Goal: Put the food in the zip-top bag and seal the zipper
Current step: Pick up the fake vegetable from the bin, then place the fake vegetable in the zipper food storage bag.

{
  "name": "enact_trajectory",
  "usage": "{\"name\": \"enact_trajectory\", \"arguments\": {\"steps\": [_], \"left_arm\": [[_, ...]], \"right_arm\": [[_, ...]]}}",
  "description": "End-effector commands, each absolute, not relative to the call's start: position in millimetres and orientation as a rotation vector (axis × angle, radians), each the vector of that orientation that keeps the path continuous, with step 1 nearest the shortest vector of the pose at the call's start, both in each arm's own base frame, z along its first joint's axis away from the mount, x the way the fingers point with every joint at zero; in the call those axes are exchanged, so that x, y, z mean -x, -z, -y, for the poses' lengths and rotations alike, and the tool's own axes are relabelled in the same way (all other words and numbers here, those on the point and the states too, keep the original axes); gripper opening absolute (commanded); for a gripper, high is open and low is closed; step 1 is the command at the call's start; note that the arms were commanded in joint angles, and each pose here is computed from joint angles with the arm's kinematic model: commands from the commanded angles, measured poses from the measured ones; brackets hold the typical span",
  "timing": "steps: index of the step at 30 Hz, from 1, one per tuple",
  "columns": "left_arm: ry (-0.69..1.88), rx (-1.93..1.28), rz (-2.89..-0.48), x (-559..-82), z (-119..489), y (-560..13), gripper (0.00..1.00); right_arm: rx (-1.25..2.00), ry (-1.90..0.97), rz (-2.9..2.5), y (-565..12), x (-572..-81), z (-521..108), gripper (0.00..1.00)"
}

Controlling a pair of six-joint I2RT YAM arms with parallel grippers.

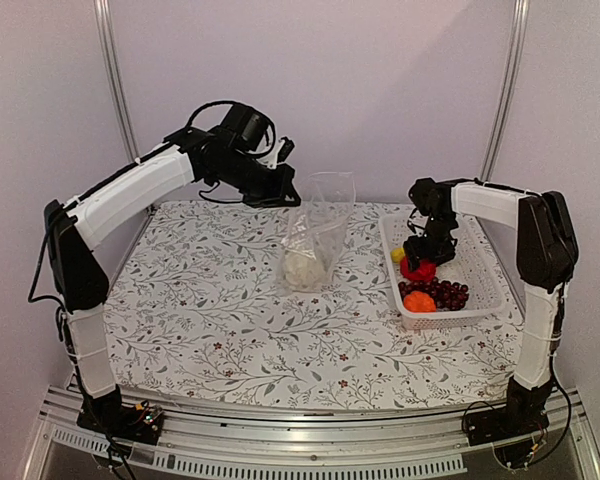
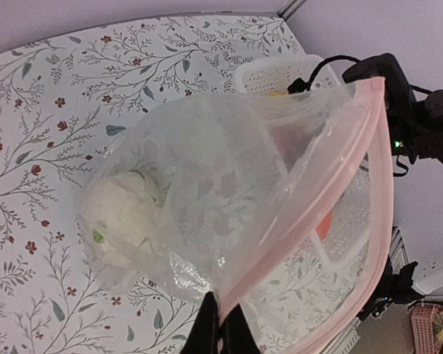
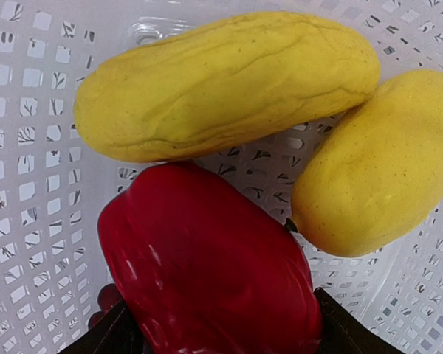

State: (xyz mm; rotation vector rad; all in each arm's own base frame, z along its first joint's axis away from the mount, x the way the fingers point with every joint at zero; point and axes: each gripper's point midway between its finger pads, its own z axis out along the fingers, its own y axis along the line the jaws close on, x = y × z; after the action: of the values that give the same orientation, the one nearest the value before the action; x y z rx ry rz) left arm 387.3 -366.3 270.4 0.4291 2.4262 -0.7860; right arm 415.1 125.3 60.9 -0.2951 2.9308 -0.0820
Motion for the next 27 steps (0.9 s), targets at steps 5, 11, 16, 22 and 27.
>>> {"name": "enact_trajectory", "arguments": {"steps": [5,11,16,22,27], "left_arm": [[0.812,-0.413,-2.409,-386.3,359.7,-280.2,0.00],[0.819,-0.414,-2.412,-385.4,360.7,-279.0,0.00],[0.825,-0.407,-2.415,-386.6,361.6,-277.6,0.00],[0.846,-0.404,-2.408,-388.8,366.1,-279.9,0.00],[0.859,-0.399,-2.403,-391.3,369.1,-281.7,0.00]], "right_arm": [[0.229,0.075,-2.920,-79.9,-407.1,-123.6,0.59],[0.153,-0.085,-2.783,-147.2,-412.7,-136.5,0.55],[0.134,-0.295,-2.640,-213.4,-414.2,-162.0,0.50],[0.214,-0.543,-2.470,-289.6,-404.9,-215.5,0.49],[0.272,-0.912,-2.257,-355.8,-390.3,-260.4,0.48]]}}
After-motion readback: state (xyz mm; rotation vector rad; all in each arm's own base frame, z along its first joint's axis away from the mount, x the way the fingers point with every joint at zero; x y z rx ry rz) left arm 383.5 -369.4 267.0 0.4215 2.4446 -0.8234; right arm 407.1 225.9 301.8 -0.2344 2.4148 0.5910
